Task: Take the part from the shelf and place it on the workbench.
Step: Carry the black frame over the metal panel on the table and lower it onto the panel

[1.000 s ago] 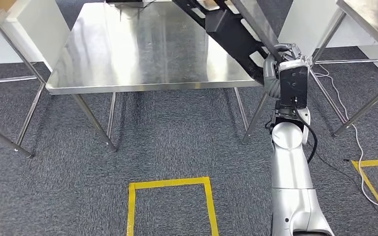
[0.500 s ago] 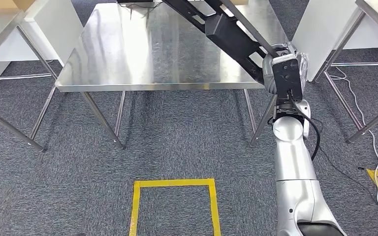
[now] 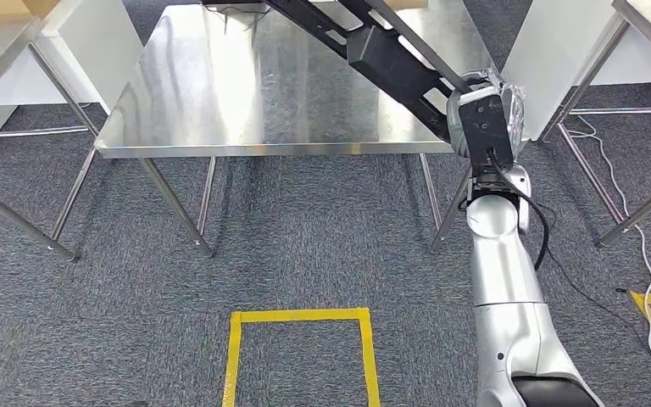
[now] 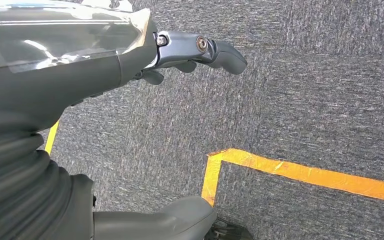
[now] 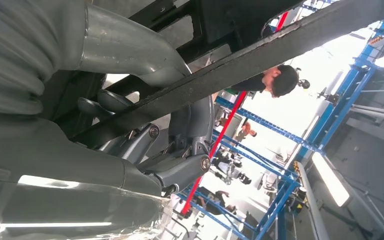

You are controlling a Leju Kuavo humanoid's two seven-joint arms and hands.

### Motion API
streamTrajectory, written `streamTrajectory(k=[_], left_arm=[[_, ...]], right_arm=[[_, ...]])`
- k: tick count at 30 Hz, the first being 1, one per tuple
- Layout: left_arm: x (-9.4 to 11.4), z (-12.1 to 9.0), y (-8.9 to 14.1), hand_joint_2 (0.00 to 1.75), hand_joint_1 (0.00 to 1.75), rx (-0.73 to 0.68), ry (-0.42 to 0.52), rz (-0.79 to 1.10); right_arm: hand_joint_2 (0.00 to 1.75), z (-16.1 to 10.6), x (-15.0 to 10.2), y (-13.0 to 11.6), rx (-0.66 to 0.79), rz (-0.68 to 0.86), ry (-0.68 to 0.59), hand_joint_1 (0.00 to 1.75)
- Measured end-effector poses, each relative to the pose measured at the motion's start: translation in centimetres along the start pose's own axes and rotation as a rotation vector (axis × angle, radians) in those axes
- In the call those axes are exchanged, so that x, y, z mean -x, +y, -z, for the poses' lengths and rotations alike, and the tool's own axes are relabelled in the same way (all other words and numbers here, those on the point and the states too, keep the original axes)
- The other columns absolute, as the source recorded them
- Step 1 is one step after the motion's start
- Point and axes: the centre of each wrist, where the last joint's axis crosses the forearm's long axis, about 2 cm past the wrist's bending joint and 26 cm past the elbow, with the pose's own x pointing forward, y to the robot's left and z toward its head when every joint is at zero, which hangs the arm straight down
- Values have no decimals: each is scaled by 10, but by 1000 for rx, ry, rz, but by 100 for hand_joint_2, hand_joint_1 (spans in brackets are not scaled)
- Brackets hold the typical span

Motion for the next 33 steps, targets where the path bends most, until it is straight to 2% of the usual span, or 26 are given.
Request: streamTrajectory(k=[5,17,26,31,33], left_arm=[[5,-2,0,175,0,-2,12,2],[6,-2,1,175,0,2,17,12],[18,-3,10,175,0,-11,45,22],[14,-2,10,175,0,-15,39,18],[16,-3,9,175,0,-13,41,17]], right_arm=[[175,5,-1,3,-13,-19,-19,175],[175,-6,7,6,-21,-37,4,175],[175,-31,19,18,-61,-31,56,175],[175,-31,19,18,-55,-34,50,175],[175,-43,26,22,-76,-34,78,175]])
